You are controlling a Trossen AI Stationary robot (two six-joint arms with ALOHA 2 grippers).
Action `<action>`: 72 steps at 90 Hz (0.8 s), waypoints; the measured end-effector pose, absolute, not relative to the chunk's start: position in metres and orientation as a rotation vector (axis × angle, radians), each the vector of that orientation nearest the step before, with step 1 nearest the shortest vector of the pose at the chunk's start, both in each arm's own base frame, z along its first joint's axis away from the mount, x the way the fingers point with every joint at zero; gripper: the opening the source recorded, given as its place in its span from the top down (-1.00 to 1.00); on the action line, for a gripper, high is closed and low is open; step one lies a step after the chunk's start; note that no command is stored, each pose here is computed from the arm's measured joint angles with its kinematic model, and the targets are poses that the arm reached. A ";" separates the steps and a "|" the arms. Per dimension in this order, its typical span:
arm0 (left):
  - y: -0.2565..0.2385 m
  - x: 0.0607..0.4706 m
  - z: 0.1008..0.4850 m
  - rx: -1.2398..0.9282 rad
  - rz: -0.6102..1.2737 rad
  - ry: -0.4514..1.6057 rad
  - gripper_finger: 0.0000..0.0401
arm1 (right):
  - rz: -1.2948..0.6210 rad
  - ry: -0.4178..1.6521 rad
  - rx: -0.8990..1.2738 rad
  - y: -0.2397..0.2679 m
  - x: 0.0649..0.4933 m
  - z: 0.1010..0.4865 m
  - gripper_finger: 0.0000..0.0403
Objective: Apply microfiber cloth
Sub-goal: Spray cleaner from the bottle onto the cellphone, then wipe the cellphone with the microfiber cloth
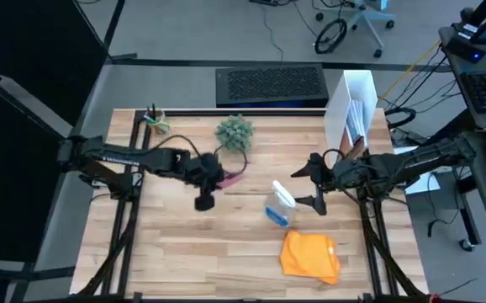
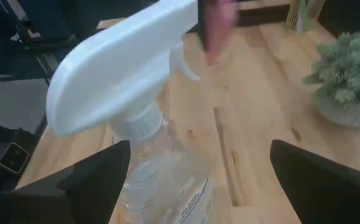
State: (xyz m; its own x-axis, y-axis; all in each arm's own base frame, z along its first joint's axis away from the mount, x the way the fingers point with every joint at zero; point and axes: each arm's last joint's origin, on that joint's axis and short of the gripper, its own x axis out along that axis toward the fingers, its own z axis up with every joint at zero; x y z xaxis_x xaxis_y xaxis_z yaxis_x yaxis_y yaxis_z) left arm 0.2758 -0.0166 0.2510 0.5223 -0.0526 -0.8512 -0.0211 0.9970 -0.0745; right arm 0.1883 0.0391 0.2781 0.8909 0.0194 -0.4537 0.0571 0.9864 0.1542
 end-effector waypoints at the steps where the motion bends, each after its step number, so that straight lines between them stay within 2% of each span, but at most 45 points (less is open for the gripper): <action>1: -0.019 0.276 0.251 -0.084 -0.027 1.024 0.96 | -0.021 0.474 0.170 0.039 0.188 0.278 -0.83; 15: -0.047 0.275 0.243 -0.156 -0.127 1.078 0.96 | -0.069 0.566 0.327 0.038 0.182 0.271 -0.83; 33: -0.086 0.278 0.221 -0.191 -0.156 1.181 0.96 | -0.091 0.775 0.554 0.049 0.170 0.256 -0.83; 54: -0.126 0.284 0.176 -0.227 -0.132 1.323 0.96 | -0.073 0.810 0.560 0.084 0.173 0.246 -0.83; 72: -0.147 0.296 0.157 -0.307 -0.166 1.285 0.96 | -0.087 0.860 0.534 0.116 0.181 0.224 -0.83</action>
